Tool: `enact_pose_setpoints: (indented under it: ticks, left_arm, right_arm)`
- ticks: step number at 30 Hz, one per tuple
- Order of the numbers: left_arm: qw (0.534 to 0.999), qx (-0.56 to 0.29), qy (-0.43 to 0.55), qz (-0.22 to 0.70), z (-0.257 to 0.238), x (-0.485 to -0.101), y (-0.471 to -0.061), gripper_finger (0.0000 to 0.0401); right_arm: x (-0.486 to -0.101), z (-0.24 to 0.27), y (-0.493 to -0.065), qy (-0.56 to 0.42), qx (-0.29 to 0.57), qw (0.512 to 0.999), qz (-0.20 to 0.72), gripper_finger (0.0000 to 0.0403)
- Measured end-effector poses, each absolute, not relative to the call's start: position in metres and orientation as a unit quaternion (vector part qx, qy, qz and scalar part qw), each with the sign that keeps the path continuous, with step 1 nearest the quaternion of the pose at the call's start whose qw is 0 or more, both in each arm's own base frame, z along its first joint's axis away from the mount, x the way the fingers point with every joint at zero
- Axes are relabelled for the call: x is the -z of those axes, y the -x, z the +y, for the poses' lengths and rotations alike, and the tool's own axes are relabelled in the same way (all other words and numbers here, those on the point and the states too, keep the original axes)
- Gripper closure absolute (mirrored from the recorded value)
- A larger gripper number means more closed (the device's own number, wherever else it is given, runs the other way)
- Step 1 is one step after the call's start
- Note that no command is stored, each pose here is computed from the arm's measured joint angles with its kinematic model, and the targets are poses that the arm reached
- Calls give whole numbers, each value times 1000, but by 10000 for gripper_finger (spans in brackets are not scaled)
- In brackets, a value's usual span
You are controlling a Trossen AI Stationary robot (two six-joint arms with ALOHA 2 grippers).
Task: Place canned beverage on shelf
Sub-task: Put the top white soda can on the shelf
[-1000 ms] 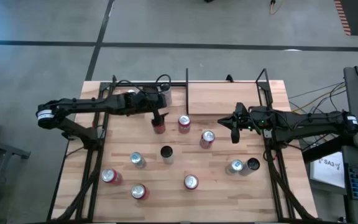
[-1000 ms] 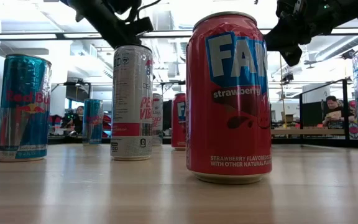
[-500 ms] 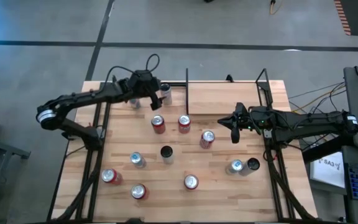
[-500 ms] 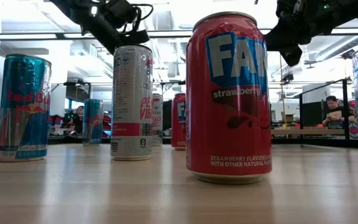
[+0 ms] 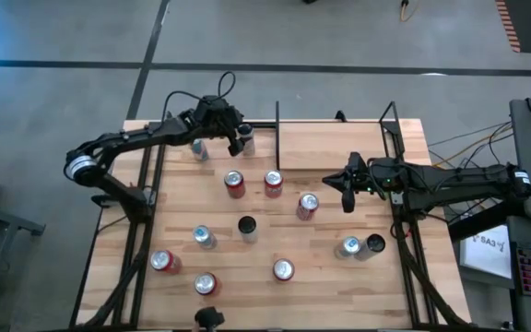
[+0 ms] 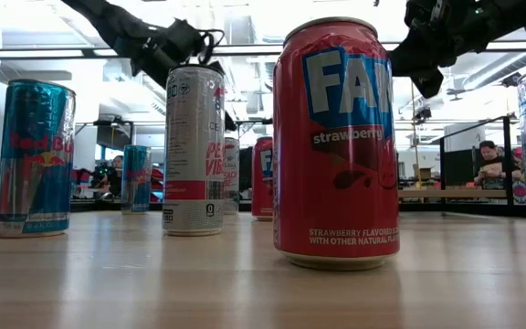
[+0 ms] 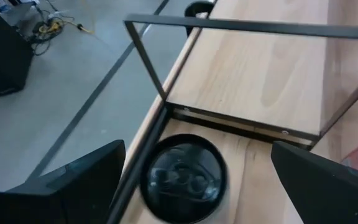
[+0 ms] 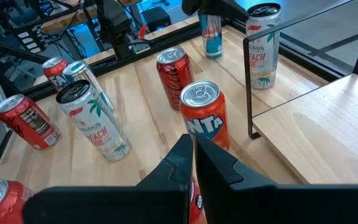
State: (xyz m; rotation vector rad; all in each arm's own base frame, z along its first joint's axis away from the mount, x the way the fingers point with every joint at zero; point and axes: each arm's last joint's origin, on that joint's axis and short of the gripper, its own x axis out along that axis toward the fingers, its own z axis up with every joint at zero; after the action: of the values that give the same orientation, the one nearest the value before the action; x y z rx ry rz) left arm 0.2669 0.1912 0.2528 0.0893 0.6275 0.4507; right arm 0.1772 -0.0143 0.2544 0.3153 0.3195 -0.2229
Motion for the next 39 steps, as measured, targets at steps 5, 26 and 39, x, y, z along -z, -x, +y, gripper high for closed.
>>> enact_pose_setpoints:
  ticks: [5, 26, 39]
  left_arm:
    - [923, -220, -40, 314, 195, -245, -270, 12]
    - [914, -236, -1, 329, 205, -228, -272, 12]
    - [916, -242, 9, 319, 205, -228, -273, 81]
  right_arm:
    - [-253, -14, -179, -156, 111, 968, 163, 394]
    - [-253, -14, -179, -148, 110, 969, 164, 394]
    - [-253, -14, -179, -141, 109, 970, 165, 394]
